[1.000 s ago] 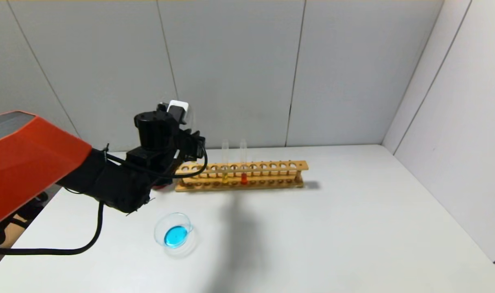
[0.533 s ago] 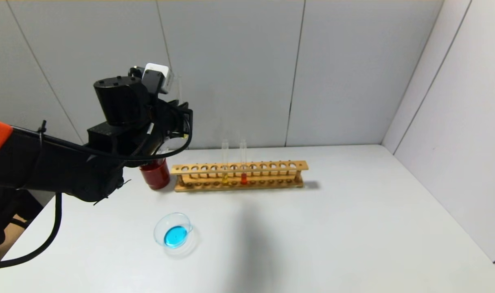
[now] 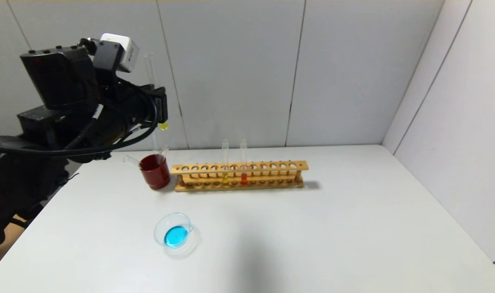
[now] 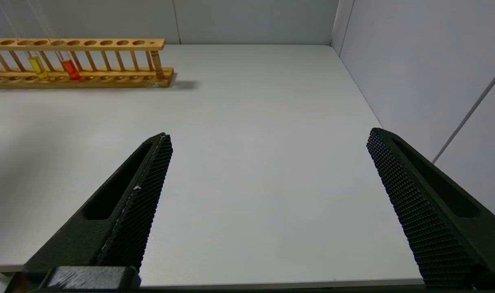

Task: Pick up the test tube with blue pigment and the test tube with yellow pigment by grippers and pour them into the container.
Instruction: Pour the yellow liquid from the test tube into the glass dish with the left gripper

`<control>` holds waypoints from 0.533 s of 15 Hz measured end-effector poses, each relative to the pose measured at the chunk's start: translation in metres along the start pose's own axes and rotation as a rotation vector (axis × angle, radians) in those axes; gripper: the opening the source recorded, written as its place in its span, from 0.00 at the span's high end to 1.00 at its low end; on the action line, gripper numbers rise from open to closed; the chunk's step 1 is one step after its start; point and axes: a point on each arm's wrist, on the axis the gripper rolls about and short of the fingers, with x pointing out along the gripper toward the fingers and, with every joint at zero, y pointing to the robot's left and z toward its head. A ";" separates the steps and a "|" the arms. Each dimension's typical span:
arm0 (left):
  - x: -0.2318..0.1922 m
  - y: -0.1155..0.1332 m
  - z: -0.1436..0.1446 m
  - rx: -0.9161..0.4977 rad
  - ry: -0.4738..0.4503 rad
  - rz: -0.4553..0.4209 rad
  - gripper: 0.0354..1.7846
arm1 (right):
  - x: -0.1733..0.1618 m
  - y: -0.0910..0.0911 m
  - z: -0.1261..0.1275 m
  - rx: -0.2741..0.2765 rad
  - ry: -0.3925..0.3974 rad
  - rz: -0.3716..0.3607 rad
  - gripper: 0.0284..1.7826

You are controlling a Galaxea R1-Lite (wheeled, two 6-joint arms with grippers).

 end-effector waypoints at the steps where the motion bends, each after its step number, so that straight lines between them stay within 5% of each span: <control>1: -0.010 0.005 -0.002 0.037 0.028 0.002 0.85 | 0.000 0.000 0.000 0.000 0.000 0.001 0.02; 8: -0.075 0.023 -0.030 0.192 0.114 -0.032 0.85 | 0.000 0.000 0.000 0.000 0.000 0.000 0.02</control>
